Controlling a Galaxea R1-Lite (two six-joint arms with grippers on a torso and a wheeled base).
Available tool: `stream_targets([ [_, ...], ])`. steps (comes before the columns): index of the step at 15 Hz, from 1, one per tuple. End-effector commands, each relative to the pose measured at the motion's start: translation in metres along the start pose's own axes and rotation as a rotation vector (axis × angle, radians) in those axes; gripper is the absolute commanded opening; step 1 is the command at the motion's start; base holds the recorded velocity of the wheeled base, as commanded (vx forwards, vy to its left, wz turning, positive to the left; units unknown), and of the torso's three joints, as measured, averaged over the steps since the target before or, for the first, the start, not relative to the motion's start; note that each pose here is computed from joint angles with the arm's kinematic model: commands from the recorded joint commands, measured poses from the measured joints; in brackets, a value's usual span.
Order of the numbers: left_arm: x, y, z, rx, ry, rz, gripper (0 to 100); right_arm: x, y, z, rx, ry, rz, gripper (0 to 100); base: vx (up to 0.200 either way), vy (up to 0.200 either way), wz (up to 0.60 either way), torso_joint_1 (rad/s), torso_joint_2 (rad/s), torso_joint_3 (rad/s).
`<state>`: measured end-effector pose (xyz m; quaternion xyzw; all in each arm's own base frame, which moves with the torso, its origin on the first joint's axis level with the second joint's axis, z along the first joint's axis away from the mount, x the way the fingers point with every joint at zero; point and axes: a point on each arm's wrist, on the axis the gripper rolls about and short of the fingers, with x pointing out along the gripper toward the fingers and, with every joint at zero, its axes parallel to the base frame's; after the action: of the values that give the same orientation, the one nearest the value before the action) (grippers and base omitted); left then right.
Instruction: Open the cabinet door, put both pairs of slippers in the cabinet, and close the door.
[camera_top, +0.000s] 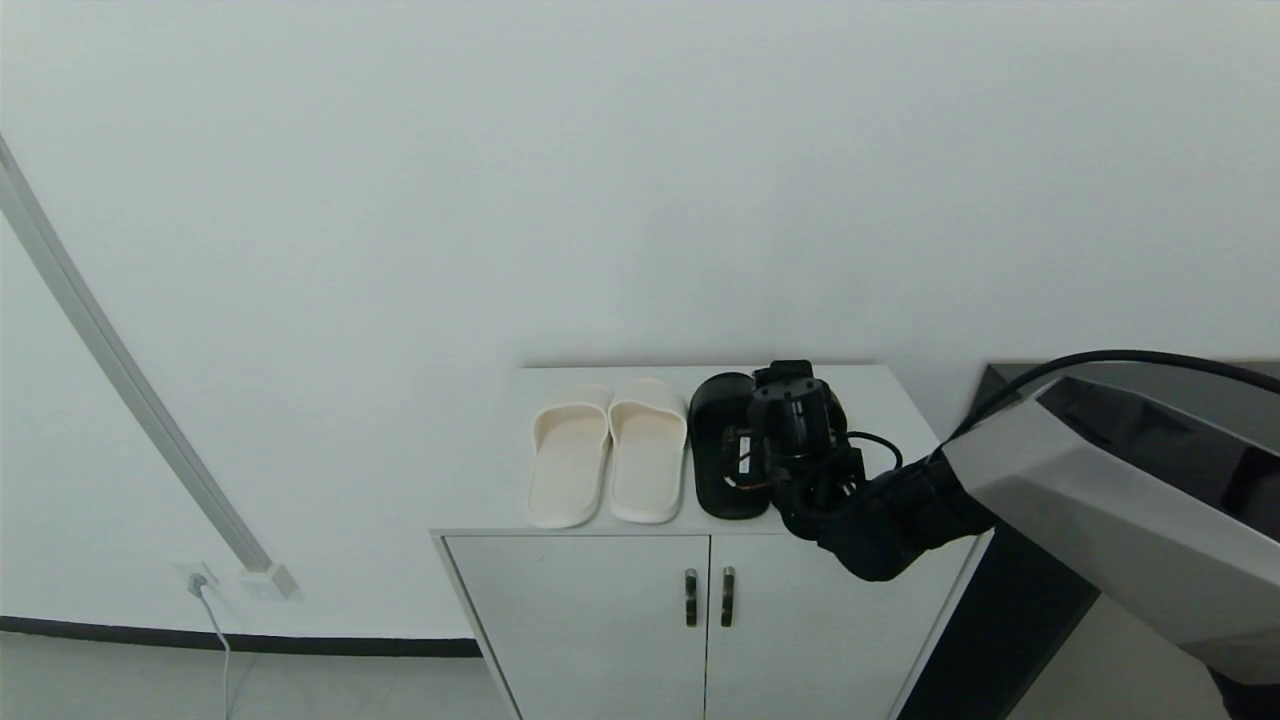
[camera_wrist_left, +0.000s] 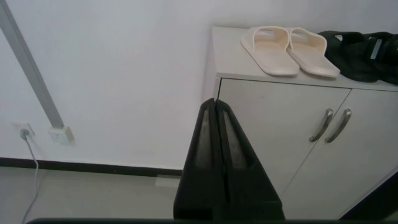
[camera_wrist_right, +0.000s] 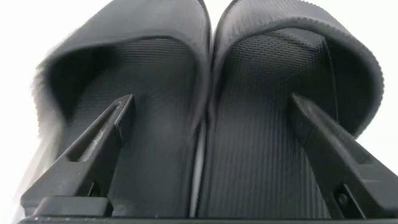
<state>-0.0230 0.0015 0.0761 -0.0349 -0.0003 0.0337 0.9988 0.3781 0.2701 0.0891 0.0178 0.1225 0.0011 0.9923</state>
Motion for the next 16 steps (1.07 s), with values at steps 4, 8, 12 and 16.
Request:
stream_targets([
  [4, 0.000, 0.000, 0.000, -0.001, 0.000, 0.000, 0, 0.026, 0.000, 0.014, 0.022, -0.021, -0.031, 100, 0.000, 0.000, 0.00, 0.000, 0.00, 0.000],
  [8, 0.000, 0.000, 0.000, -0.001, 0.000, 0.002, 0, 0.045, 0.004, 0.010, 0.014, -0.005, -0.047, 100, 0.000, 0.000, 0.00, 0.000, 0.00, 0.000],
  [12, 0.000, 0.000, 0.000, -0.001, 0.000, 0.002, 0, 0.057, 0.006, 0.009, 0.029, -0.027, -0.051, 100, 0.000, 0.000, 0.00, 0.000, 0.00, 0.000],
  [16, 0.000, 0.000, 0.000, -0.001, 0.000, 0.000, 0, 0.060, 0.006, 0.013, 0.032, -0.032, -0.056, 0, 0.000, 0.000, 0.00, 0.000, 0.00, 0.000],
])
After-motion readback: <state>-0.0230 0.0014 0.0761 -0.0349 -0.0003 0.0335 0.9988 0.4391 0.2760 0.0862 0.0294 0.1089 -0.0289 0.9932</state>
